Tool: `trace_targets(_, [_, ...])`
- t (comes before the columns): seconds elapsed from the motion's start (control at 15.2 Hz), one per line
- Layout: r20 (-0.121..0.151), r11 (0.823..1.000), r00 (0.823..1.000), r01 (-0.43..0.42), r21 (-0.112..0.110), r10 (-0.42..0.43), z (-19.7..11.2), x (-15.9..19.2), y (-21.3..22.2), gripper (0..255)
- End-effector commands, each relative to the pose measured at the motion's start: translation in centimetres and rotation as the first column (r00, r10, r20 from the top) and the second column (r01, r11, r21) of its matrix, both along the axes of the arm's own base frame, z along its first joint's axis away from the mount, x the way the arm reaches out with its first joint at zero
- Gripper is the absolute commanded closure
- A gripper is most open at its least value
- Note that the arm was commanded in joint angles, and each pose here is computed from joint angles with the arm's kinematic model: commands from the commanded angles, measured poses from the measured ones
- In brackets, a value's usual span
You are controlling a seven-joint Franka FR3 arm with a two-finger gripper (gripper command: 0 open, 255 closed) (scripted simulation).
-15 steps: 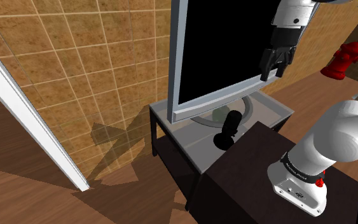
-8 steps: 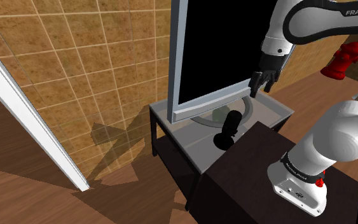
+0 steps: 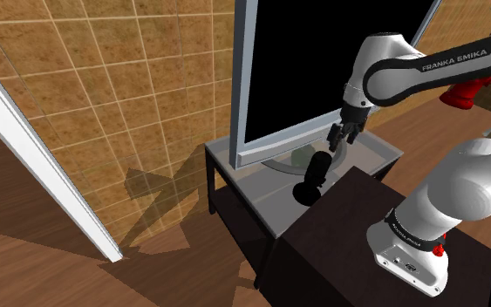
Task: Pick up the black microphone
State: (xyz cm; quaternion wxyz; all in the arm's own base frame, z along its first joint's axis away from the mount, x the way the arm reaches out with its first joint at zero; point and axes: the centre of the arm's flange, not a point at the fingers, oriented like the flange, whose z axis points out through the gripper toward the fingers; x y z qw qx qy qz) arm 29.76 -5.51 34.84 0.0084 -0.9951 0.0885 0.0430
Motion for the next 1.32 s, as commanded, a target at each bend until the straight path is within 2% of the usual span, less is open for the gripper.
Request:
trace_targets(0.0, [0.020, 1.000, 1.000, -0.005, -0.010, 0.005, -2.5, 0.2, -0.4, 0])
trace_targets(0.33, [0.057, 0.999, 0.998, -0.015, -0.035, 0.017, -8.6, 1.4, -1.7, 0])
trace_targets(0.86, [0.058, 0.999, 0.998, -0.016, -0.036, 0.018, -12.8, 1.5, -1.8, 0])
trace_targets(0.99, [0.058, 0.999, 0.998, -0.016, -0.036, 0.018, -12.8, 1.5, -1.8, 0])
trace_targets(1.06, [0.058, 0.999, 0.998, -0.016, -0.036, 0.018, -12.9, 1.5, -1.8, 255])
trace_targets(1.25, [0.058, 0.999, 0.998, -0.016, -0.036, 0.018, -12.9, 1.5, -1.8, 255])
